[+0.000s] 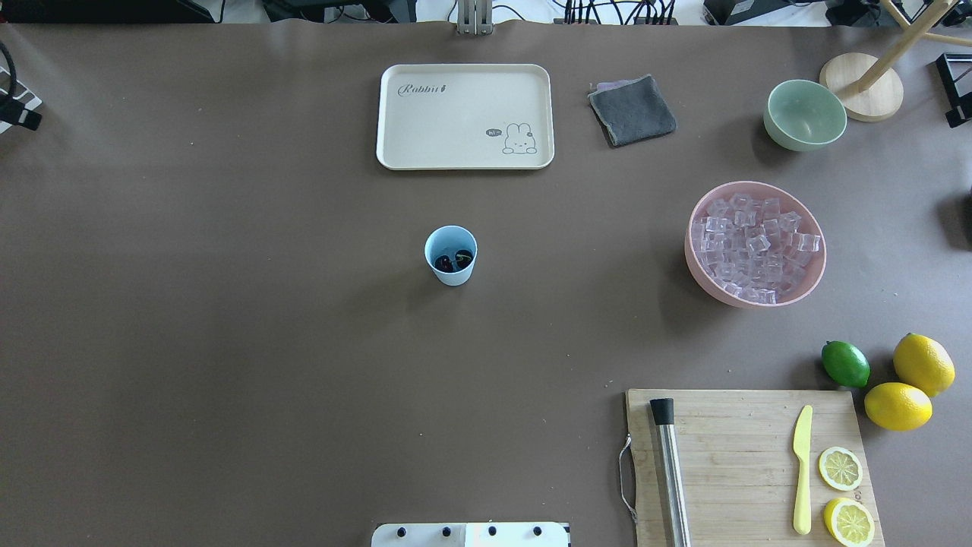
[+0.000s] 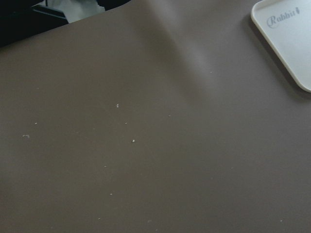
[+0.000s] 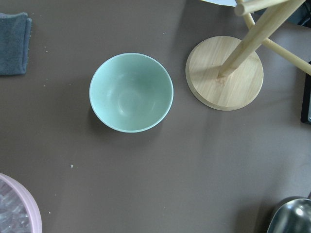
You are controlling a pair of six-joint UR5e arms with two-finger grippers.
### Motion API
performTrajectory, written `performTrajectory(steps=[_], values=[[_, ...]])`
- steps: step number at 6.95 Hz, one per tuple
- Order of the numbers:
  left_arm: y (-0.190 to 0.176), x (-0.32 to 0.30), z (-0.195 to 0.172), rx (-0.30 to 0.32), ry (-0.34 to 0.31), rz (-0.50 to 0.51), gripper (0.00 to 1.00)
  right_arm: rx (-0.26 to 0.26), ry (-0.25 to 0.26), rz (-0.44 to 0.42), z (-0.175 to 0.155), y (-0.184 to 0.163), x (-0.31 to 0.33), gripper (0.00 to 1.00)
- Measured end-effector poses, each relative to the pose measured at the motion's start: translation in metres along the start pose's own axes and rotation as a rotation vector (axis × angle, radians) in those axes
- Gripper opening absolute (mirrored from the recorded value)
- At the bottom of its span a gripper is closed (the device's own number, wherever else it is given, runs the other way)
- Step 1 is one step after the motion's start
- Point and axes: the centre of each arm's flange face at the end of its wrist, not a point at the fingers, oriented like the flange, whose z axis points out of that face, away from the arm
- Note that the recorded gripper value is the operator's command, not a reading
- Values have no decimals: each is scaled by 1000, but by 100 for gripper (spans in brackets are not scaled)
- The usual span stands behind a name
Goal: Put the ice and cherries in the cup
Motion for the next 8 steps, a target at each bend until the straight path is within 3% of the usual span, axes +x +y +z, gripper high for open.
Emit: performTrajectory(steps=[3, 8], values=[[52, -71, -22, -8, -68, -92, 97, -13, 31, 22, 5, 13, 15, 100], [88, -126, -25, -32, -116, -211, 98, 9, 19, 23, -6, -1, 7, 100]])
